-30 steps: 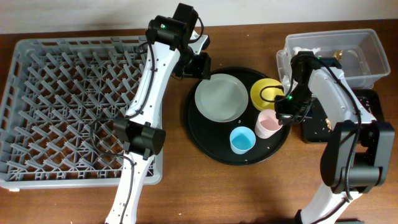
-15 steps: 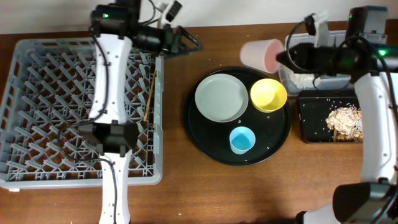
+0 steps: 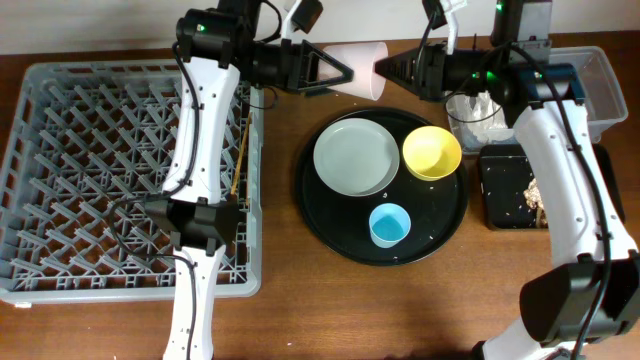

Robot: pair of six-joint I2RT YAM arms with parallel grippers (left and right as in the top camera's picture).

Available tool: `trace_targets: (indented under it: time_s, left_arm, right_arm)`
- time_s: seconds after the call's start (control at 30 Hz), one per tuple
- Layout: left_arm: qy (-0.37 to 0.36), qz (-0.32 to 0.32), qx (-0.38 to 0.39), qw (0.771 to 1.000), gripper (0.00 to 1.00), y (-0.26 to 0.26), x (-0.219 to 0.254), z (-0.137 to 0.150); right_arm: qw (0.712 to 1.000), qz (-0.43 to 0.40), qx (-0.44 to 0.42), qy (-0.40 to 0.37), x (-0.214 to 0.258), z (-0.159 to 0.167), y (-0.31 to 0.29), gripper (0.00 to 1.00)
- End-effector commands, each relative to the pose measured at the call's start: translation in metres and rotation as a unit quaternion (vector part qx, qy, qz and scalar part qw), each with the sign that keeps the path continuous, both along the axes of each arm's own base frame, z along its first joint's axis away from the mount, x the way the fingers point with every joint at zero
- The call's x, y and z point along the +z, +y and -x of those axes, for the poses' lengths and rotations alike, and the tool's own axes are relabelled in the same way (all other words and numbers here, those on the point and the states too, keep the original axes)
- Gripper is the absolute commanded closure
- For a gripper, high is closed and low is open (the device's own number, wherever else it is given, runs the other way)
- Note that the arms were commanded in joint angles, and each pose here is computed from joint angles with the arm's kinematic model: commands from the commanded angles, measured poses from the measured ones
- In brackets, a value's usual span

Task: Sort waste into correct bins and load items into the dishwasher rack
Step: 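Hand the pink cup from the right gripper to the left gripper, then place the pink cup upside down in the dish rack, left gripper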

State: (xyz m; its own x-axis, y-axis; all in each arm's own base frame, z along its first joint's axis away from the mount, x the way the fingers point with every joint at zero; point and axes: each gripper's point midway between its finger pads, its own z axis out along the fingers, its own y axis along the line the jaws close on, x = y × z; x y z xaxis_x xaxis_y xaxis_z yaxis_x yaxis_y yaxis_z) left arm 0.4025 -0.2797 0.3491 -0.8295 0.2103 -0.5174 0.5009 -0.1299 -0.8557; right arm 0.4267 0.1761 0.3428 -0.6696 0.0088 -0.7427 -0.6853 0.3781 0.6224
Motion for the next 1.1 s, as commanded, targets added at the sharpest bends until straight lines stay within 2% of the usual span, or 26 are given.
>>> trace_targets:
  time_s: [0.0, 0.13, 0.23, 0.27, 0.4, 0.47, 1.0, 1.07]
  left_arm:
    - [-0.031, 0.008, -0.003, 0.999, 0.28, 0.000, 0.016, 0.010]
    - [-0.031, 0.008, -0.003, 0.999, 0.37, 0.000, 0.016, 0.010]
    - [-0.031, 0.008, -0.003, 0.999, 0.39, 0.000, 0.016, 0.010]
    - [-0.032, 0.009, -0.003, 0.999, 0.38, 0.000, 0.016, 0.009]
    - [-0.034, 0.009, -0.002, 0.999, 0.18, 0.000, 0.016, 0.009]
    - [-0.035, 0.009, -0.002, 0.999, 0.16, 0.001, 0.016, 0.009]
    - [-0.033, 0.008, 0.022, 0.999, 0.19, 0.020, 0.016, -0.005]
    - [-0.035, 0.008, 0.022, 0.999, 0.23, 0.020, 0.016, -0.005]
  right_arm:
    - [1.000, -0.009, 0.027, 0.009, 0.000, 0.008, 0.019, 0.96]
    - [1.000, -0.008, 0.026, 0.010, -0.002, 0.007, 0.018, 0.96]
    - [0.999, -0.008, 0.026, 0.021, -0.004, 0.009, 0.018, 0.96]
    - [0.999, -0.008, 0.027, 0.025, -0.005, 0.009, 0.019, 0.96]
    - [0.999, -0.012, 0.036, 0.025, -0.004, 0.012, 0.022, 0.96]
    - [0.999, -0.020, 0.045, 0.020, 0.000, 0.015, 0.023, 0.96]
    - [0.997, -0.036, 0.066, 0.022, 0.005, 0.022, 0.026, 0.96]
    - [0.997, -0.036, 0.067, 0.022, 0.005, 0.022, 0.026, 0.96]
